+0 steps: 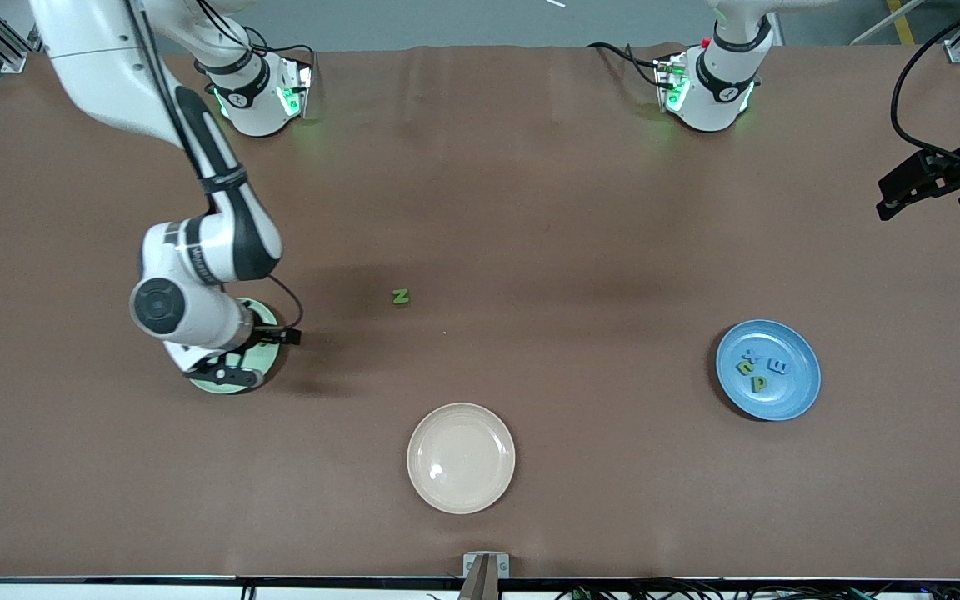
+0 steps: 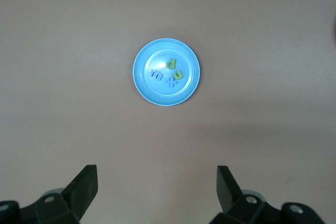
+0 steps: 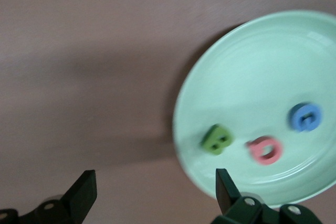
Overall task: Sort upper and lower case letters into plates
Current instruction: 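Reach the right gripper to the green Z and grasp it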
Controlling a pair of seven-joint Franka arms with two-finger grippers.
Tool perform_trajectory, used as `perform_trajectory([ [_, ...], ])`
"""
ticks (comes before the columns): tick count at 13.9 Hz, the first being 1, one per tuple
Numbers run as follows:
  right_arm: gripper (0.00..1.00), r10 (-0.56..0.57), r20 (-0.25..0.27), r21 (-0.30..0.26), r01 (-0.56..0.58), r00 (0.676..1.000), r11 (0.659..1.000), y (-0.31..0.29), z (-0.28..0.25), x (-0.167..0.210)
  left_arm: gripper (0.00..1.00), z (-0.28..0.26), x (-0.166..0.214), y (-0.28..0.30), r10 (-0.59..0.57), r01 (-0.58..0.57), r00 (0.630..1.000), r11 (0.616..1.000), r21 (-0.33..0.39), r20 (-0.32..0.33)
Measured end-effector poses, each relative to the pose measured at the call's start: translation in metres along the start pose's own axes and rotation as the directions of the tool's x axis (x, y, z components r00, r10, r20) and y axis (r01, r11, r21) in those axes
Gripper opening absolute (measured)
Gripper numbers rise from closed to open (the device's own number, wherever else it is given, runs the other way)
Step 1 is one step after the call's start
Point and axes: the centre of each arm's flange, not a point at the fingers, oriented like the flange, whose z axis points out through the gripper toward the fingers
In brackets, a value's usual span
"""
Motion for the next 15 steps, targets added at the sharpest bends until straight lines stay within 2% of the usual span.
perform_trajectory([
  [3,1.0,0.014,-0.018,-0.01,-0.014,1.0,1.0,-0.063,0.003,-0.032,1.0,0.0,0.0,0.0,-0.001,0.001,1.0,1.0,0.0,0.0],
  [8,1.0,-0.003,-0.094,0.018,0.004,0.996,1.0,-0.124,0.026,-0.077,1.0,0.0,0.0,0.0,-0.001,0.001,1.0,1.0,0.0,0.002],
  [12,1.0,-0.04,-0.149,0.043,0.047,0.988,0.998,-0.147,0.047,-0.105,1.0,-0.001,-0.002,-0.001,-0.001,0.001,1.0,1.0,0.001,0.002],
  [15,1.0,-0.044,-0.149,0.041,0.05,0.988,0.998,-0.155,0.053,-0.116,1.0,-0.003,-0.003,-0.001,-0.001,0.001,1.0,1.0,0.001,0.001],
])
